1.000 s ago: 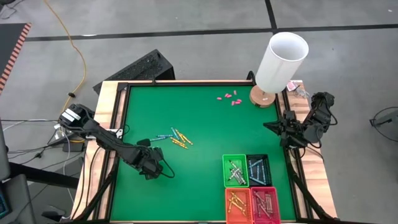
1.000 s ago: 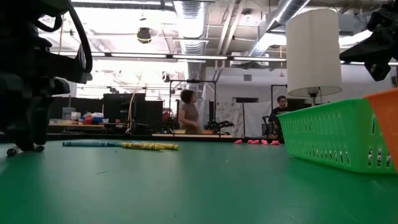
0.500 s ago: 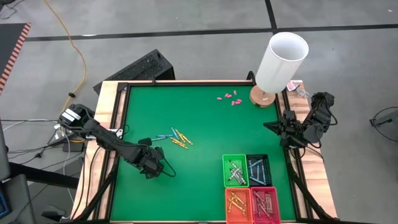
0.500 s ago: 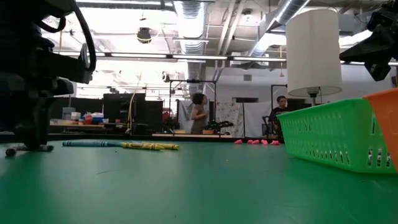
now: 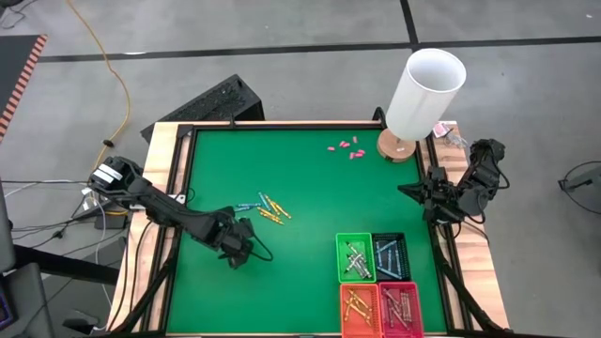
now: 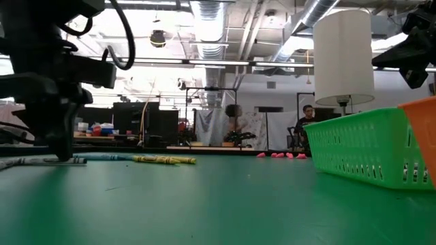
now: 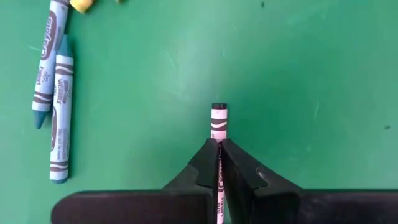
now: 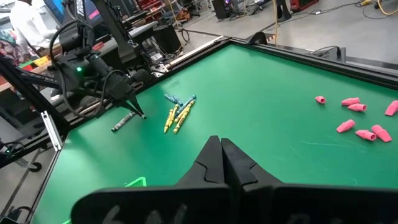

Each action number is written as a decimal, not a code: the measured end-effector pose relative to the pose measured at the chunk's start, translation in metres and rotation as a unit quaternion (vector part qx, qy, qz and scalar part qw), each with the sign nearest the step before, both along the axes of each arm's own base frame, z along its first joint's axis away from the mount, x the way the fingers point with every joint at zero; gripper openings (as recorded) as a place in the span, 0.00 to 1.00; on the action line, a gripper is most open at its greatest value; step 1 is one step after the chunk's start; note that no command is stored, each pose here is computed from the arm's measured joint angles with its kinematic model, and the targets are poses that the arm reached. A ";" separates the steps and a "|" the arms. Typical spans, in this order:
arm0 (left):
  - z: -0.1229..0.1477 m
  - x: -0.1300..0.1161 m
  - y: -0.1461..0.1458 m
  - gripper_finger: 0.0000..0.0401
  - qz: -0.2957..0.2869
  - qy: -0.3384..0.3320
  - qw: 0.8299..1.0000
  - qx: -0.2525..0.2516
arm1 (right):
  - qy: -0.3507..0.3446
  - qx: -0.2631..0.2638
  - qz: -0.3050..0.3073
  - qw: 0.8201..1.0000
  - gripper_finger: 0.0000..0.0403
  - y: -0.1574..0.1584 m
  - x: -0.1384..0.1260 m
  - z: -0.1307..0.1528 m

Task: Sort crayons
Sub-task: Put the black crayon into the green bin

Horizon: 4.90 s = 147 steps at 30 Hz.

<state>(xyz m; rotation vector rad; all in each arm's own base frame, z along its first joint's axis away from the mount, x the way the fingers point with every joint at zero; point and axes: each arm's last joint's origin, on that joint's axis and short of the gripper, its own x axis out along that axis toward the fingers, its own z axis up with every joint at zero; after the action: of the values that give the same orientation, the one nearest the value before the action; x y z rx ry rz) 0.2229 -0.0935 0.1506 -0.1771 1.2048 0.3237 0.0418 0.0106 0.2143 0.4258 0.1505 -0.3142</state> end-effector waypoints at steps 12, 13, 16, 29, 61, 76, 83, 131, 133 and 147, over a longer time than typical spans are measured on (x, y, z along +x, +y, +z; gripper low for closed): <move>0.028 0.021 -0.006 0.00 0.004 -0.062 0.998 0.013 | 0.000 0.000 0.000 1.000 0.00 0.000 0.000 0.000; 0.031 0.023 -0.006 0.00 0.006 -0.068 0.998 0.015 | 0.000 0.000 0.000 1.000 0.00 0.000 0.000 0.000; 0.039 0.029 -0.008 0.00 0.010 -0.092 0.996 0.016 | 0.000 0.000 0.000 1.000 0.00 0.000 0.000 0.000; 0.081 0.067 -0.015 0.00 -0.024 -0.285 0.958 0.031 | 0.000 0.000 0.000 1.000 0.00 0.000 0.000 0.000; 0.038 0.066 -0.022 0.46 -0.110 -0.142 0.983 0.033 | 0.000 -0.001 0.000 1.000 0.00 0.000 0.000 0.000; -0.010 0.081 -0.016 0.46 -0.115 -0.056 0.992 0.008 | 0.002 -0.003 0.000 1.000 0.00 0.000 0.000 0.000; -0.011 0.083 -0.006 0.34 -0.110 -0.037 0.993 -0.033 | 0.003 -0.003 0.000 1.000 0.00 0.000 0.000 0.000; 0.103 0.163 0.000 0.01 -0.080 -0.463 0.880 0.068 | 0.002 -0.004 -0.001 1.000 0.00 0.000 0.000 0.000; 0.107 0.164 0.001 0.01 -0.081 -0.478 0.872 0.071 | 0.002 -0.004 -0.002 1.000 0.00 0.000 0.000 0.000; 0.094 0.187 -0.005 0.01 -0.081 -0.559 0.823 0.058 | 0.002 -0.009 -0.008 1.000 0.00 0.000 0.000 -0.001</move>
<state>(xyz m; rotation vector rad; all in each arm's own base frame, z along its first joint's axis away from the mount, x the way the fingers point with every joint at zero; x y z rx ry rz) 0.4099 -0.0982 0.2443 -0.1215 0.0202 0.0907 0.0419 0.0105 0.2134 0.4091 0.1489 -0.3310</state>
